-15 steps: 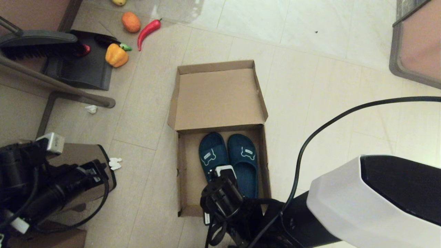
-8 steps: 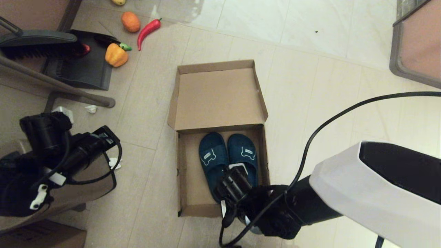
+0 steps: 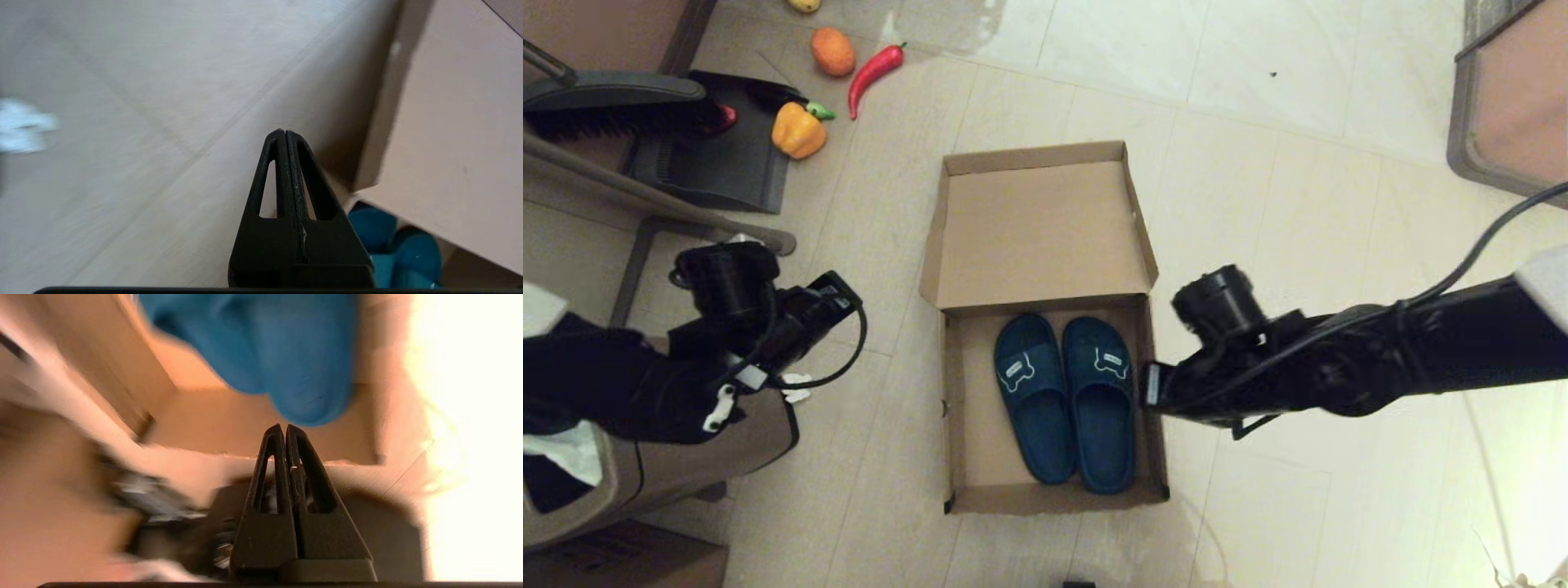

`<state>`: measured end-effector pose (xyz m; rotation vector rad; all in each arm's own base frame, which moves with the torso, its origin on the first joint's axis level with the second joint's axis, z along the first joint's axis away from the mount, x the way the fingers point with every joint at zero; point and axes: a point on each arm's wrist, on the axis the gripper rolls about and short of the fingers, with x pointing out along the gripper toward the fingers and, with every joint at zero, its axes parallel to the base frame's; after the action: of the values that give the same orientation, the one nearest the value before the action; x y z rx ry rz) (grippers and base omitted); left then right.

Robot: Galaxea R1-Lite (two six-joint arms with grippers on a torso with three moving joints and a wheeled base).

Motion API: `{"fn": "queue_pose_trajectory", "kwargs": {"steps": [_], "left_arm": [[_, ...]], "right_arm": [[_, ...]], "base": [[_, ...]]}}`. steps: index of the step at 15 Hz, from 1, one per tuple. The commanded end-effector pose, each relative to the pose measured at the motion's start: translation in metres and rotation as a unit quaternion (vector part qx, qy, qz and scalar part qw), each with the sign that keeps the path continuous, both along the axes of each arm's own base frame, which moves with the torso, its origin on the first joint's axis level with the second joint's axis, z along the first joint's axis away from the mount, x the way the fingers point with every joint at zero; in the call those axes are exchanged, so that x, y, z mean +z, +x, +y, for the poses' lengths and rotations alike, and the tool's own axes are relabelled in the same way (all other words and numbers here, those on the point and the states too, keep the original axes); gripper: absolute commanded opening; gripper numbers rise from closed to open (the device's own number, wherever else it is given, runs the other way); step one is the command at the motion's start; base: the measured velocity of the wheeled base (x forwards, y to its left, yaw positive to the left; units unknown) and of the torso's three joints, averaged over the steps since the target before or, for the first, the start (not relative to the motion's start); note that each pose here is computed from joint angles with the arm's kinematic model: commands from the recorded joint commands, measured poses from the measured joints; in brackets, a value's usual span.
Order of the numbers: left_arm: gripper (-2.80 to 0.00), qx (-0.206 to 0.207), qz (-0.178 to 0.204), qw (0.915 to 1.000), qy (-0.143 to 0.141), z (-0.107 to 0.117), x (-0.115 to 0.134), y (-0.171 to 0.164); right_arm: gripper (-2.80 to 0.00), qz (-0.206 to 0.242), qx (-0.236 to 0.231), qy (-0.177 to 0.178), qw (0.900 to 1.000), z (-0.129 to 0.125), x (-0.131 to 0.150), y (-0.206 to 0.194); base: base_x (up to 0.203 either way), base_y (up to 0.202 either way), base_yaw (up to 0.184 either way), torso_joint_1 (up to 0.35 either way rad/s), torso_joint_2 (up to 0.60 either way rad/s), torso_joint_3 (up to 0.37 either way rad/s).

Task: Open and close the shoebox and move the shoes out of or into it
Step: Close the shoe box

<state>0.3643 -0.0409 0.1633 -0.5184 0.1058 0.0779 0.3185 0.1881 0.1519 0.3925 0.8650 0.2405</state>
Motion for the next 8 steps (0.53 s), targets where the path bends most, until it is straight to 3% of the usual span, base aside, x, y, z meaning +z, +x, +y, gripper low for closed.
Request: {"fn": "queue_pose_trajectory", "kwargs": {"steps": [1,3,5,8], "left_arm": [[-2.8,-0.004,0.006,1.0,-0.004,-0.007,-0.014,0.019],[-2.8,-0.007,0.003,0.9997,-0.022,-0.008,-0.018,0.029],[-2.8,-0.006,-0.02,0.9994,-0.028,-0.01,-0.011,0.046],[-2.8,-0.018,-0.043,0.9982,-0.037,-0.014,0.0,0.067]], "right_arm": [[-2.8,-0.009,-0.035,0.054,0.998,-0.048,0.03,0.008],[-2.8,0.002,-0.097,0.074,0.993,-0.099,0.028,0.027],[-2.8,0.003,-0.123,0.096,0.988,-0.128,0.024,0.055],[-2.8,0.008,-0.108,0.204,0.973,-0.144,0.031,0.097]], "base": [[0.0,0.0,0.0,0.0,0.0,0.0],[0.0,0.0,0.0,0.0,0.0,0.0],[0.0,0.0,0.0,0.0,0.0,0.0],[0.0,0.0,0.0,0.0,0.0,0.0]]}}
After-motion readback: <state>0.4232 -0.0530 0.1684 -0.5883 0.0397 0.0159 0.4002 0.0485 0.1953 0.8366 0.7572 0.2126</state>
